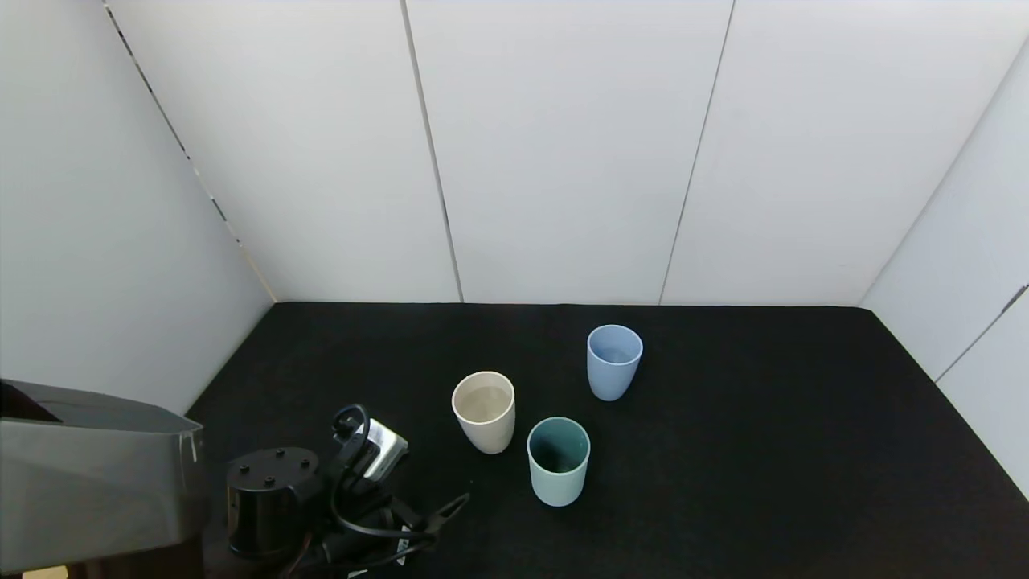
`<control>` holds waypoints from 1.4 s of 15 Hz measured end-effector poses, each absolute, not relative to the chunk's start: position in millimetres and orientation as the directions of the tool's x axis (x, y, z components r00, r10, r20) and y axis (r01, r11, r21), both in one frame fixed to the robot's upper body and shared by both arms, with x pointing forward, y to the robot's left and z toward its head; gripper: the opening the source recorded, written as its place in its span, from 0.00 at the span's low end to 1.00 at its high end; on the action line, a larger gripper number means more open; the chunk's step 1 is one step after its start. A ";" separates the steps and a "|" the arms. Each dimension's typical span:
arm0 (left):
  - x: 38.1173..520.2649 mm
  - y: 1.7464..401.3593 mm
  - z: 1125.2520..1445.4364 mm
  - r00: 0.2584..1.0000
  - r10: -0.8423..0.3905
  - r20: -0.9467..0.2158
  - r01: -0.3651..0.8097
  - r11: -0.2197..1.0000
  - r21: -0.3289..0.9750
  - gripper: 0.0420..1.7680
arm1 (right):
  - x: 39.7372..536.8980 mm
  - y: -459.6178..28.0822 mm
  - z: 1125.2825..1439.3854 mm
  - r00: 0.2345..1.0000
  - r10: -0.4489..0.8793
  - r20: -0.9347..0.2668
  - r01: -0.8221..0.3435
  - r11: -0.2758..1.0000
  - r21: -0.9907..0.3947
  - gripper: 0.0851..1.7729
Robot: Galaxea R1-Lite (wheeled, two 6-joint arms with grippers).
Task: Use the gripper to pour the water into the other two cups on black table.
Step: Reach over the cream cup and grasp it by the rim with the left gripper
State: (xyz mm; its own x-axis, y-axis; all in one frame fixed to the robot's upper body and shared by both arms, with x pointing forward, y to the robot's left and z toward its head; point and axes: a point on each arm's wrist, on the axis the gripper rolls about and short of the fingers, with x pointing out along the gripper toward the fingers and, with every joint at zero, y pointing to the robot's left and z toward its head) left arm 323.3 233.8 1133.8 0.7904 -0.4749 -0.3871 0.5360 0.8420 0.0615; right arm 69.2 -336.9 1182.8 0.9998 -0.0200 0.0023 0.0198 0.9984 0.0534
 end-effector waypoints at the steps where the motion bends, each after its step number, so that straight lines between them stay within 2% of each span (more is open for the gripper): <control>1: 327.4 230.8 1134.2 0.793 -0.480 -0.374 0.538 0.840 0.063 0.97 | 69.2 -336.9 1182.8 1.000 -0.020 0.002 0.020 0.998 0.053 0.96; 11: 372.6 206.9 1135.7 0.832 -0.497 -0.247 0.528 0.846 0.075 0.97 | 69.2 -336.9 1182.8 1.000 -0.020 0.002 0.020 0.998 0.053 0.96; 14: 383.0 201.9 1136.1 0.836 -0.503 -0.217 0.524 0.851 0.043 0.97 | 69.2 -336.9 1182.8 1.000 -0.020 0.002 0.019 0.998 0.053 0.96; 21: 398.6 194.2 1132.7 0.841 -0.509 -0.184 0.521 0.853 0.024 0.97 | 69.2 -336.9 1182.8 1.000 -0.020 0.002 0.019 0.998 0.053 0.96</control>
State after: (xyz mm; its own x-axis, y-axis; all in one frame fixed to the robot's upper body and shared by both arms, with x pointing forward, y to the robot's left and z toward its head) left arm 398.6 194.2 1132.7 0.8411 -0.5086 -0.1839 0.5211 0.8532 0.0238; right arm 69.2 -336.9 1182.8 0.9998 -0.0196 0.0023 0.0194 0.9984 0.0534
